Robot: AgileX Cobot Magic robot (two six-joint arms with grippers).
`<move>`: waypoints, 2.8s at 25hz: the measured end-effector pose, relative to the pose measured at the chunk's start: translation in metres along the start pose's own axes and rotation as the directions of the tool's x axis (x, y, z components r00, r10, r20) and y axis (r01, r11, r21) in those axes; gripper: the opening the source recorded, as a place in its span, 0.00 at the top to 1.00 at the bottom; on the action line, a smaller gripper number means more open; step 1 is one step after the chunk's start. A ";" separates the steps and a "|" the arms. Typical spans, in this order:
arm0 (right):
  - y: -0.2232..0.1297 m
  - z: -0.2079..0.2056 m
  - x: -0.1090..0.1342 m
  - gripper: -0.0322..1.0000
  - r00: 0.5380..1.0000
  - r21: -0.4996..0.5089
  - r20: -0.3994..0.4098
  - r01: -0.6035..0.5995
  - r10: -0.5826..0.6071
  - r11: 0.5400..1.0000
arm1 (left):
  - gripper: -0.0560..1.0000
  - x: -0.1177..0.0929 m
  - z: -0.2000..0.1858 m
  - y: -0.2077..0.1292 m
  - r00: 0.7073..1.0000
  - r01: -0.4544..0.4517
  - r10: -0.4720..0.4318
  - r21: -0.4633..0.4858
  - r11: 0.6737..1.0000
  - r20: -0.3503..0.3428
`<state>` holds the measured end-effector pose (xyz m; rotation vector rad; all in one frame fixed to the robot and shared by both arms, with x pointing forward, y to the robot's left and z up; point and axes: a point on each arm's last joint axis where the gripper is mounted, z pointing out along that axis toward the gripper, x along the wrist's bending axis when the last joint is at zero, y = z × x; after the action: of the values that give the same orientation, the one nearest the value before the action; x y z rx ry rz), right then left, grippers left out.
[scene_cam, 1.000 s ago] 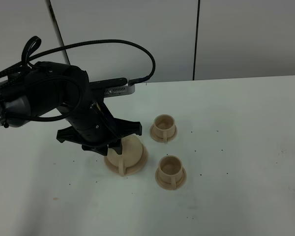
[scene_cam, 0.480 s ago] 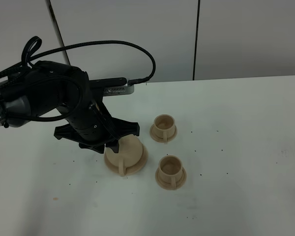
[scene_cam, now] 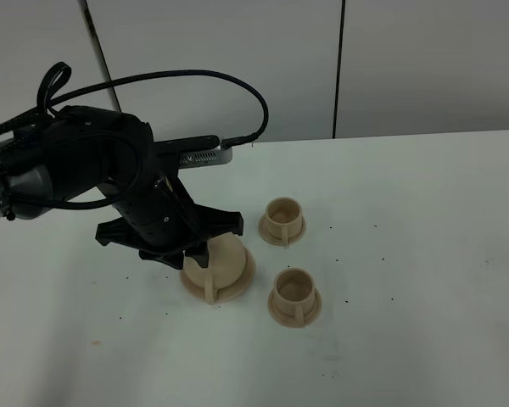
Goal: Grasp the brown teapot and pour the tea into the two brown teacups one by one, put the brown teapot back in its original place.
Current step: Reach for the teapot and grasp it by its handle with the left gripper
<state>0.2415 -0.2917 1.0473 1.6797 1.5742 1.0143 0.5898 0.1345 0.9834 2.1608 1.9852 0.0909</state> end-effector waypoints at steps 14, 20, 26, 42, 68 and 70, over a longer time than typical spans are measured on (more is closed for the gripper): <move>0.000 0.000 0.000 0.57 1.000 0.000 0.000 0.000 0.000 1.000 | 0.59 -0.002 0.029 -0.004 0.999 0.043 -0.043 0.101 0.994 0.001; 0.000 0.000 0.000 0.57 1.000 0.000 0.000 0.000 0.000 1.000 | 0.59 0.001 0.029 -0.002 0.999 0.033 -0.030 0.086 0.996 -0.030; 0.000 0.000 0.000 0.57 1.000 0.000 0.000 0.000 0.000 1.000 | 0.59 0.000 0.029 0.000 0.999 0.031 -0.030 0.059 0.998 -0.021; 0.000 0.000 0.000 0.57 1.000 0.000 0.000 0.000 0.000 1.000 | 0.59 -0.001 0.040 0.001 0.999 0.035 -0.035 0.064 0.997 -0.006; 0.000 0.000 0.000 0.57 1.000 0.000 0.000 0.000 0.000 1.000 | 0.59 -0.002 0.051 0.005 1.000 0.030 -0.030 0.038 0.999 0.004; 0.000 0.000 0.000 0.57 1.000 0.000 0.000 0.000 0.000 1.000 | 0.59 -0.002 0.053 0.005 1.000 0.029 -0.029 0.039 0.999 0.003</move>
<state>0.2415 -0.2917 1.0473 1.6797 1.5742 1.0143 0.6039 0.1260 0.9333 2.1535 2.0319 0.0436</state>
